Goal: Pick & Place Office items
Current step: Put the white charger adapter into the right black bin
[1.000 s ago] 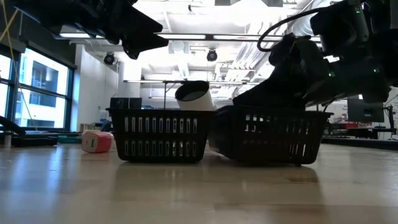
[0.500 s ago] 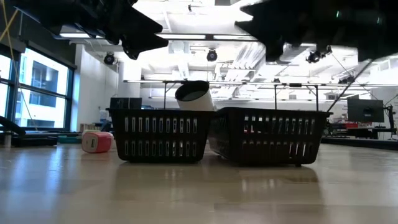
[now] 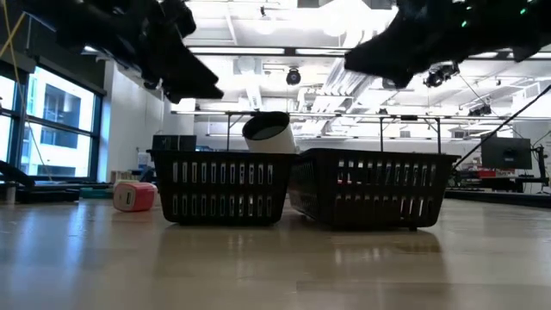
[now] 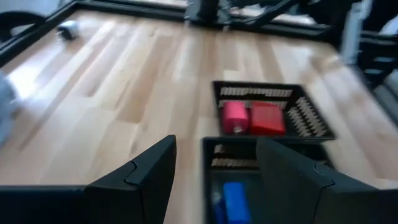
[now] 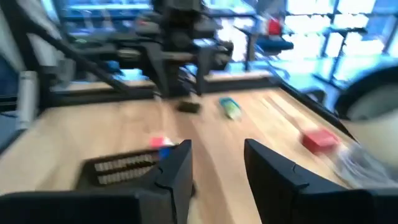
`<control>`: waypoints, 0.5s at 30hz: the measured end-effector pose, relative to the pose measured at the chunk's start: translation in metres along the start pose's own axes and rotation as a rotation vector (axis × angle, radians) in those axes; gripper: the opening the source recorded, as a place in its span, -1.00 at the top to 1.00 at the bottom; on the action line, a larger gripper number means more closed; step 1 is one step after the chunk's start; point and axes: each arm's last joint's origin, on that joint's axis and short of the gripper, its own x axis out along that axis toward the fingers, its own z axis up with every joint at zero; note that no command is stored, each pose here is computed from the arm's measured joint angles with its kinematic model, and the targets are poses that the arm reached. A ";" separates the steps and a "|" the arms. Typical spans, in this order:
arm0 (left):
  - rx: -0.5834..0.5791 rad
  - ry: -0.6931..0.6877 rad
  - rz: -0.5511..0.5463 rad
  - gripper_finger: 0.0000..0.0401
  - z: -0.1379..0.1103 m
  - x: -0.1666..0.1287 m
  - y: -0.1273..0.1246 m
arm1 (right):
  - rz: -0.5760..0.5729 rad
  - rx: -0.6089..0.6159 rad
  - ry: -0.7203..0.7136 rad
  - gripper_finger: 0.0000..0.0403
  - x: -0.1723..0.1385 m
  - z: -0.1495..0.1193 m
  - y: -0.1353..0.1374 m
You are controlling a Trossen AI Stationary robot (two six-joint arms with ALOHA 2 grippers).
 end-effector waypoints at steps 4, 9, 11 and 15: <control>-0.008 0.036 0.068 -0.08 -0.003 0.000 0.009 | -0.074 0.036 0.079 0.35 0.006 -0.009 -0.015; -0.019 0.014 0.116 -0.08 0.000 0.000 0.019 | -0.067 0.103 0.071 0.34 0.012 -0.006 -0.036; -0.038 -0.011 0.170 -0.08 0.004 -0.001 0.026 | -0.056 0.136 0.072 0.30 0.014 -0.005 -0.046; -0.070 -0.033 0.238 -0.08 0.010 -0.002 0.039 | -0.066 0.179 0.080 0.07 0.017 -0.005 -0.064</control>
